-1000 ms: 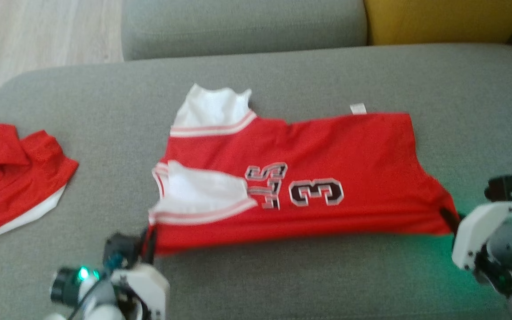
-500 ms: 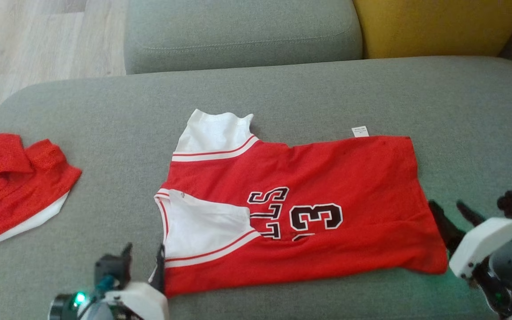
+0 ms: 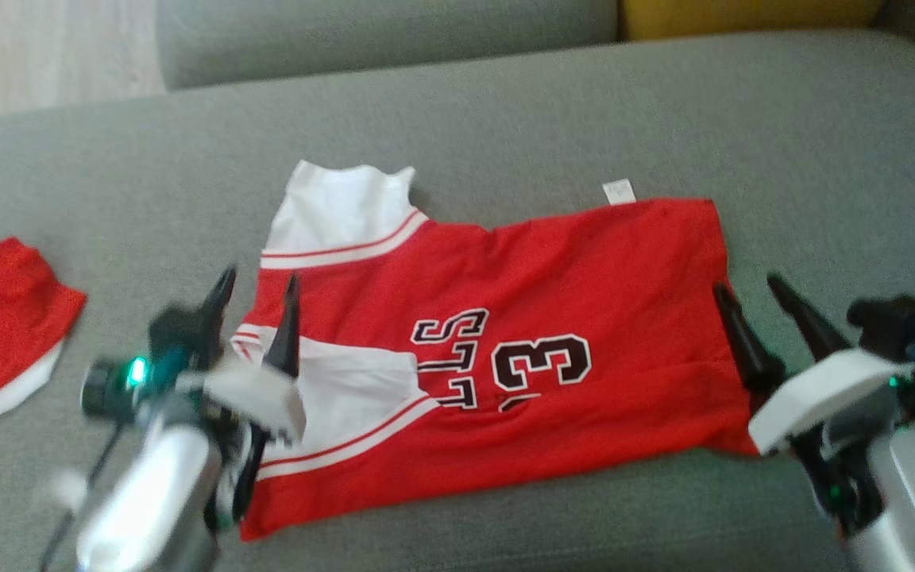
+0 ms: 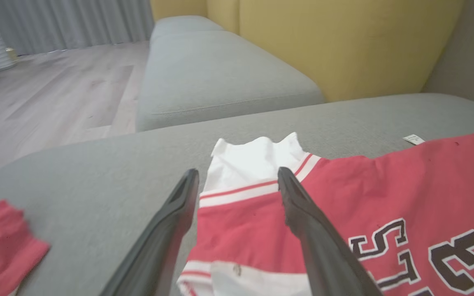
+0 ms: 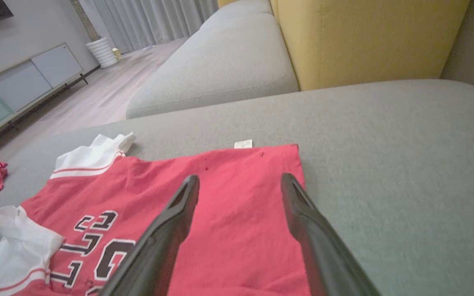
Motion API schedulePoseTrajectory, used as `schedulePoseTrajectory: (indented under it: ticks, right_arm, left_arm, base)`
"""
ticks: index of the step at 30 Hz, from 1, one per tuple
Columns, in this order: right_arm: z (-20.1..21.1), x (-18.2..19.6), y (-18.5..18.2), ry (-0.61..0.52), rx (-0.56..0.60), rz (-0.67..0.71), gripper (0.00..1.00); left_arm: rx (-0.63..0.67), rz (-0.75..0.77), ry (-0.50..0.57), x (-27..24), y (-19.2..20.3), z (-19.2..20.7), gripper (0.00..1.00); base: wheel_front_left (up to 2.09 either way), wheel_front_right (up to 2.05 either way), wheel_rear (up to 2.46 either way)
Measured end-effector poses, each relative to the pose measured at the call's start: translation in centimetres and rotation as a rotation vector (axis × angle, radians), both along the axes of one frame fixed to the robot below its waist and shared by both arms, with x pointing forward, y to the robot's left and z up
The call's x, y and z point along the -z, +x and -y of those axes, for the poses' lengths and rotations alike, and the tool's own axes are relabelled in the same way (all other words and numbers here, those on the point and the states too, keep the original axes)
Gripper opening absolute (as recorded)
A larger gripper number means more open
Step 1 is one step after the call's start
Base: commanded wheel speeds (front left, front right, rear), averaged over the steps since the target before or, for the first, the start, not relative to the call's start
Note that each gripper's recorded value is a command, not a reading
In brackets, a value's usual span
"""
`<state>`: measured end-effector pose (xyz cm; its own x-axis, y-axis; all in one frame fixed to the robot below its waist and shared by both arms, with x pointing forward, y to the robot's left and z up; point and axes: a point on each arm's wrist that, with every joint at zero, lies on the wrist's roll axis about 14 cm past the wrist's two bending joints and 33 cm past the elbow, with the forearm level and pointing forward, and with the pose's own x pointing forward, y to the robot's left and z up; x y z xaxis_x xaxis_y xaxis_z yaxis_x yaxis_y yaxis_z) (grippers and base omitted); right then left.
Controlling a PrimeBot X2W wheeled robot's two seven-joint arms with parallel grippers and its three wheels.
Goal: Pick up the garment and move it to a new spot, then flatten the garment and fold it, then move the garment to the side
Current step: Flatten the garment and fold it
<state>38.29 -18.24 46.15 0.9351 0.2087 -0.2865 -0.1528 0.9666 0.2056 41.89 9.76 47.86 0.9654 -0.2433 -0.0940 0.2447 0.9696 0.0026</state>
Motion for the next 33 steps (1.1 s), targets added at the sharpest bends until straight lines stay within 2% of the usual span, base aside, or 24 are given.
schedulePoseTrajectory:
  ticks: [4,6,9,16,24,33]
  right_arm:
    - [0.1,-1.1,2.6,-0.018,-0.006,0.045,1.00]
    - [0.1,-1.3,3.7,-0.028,-0.015,0.056,1.00]
    - [0.4,-0.8,4.6,-0.048,-0.016,0.048,1.00]
    - [1.7,0.1,5.7,-0.092,-0.008,0.036,1.00]
    - [3.0,1.0,5.9,-0.108,0.018,0.024,1.00]
    - [3.4,2.5,5.5,-0.087,0.036,-0.004,1.00]
  left_arm:
    - [0.149,-0.070,0.066,0.2,4.2,2.4,1.00]
    - [0.197,-0.117,0.133,1.0,6.3,2.6,1.00]
    - [0.212,-0.188,0.201,2.2,9.5,1.9,1.00]
    - [0.269,-0.312,0.319,5.3,13.9,2.6,1.00]
    - [0.275,-0.424,0.433,9.5,15.4,2.2,1.00]
    - [0.265,-0.441,0.464,10.7,16.5,2.0,1.00]
  base:
    - [0.00,0.00,0.00]
    - [0.00,0.00,0.00]
    - [0.00,0.00,0.00]
    - [0.00,0.00,0.00]
    - [0.00,0.00,0.00]
    - [0.00,0.00,0.00]
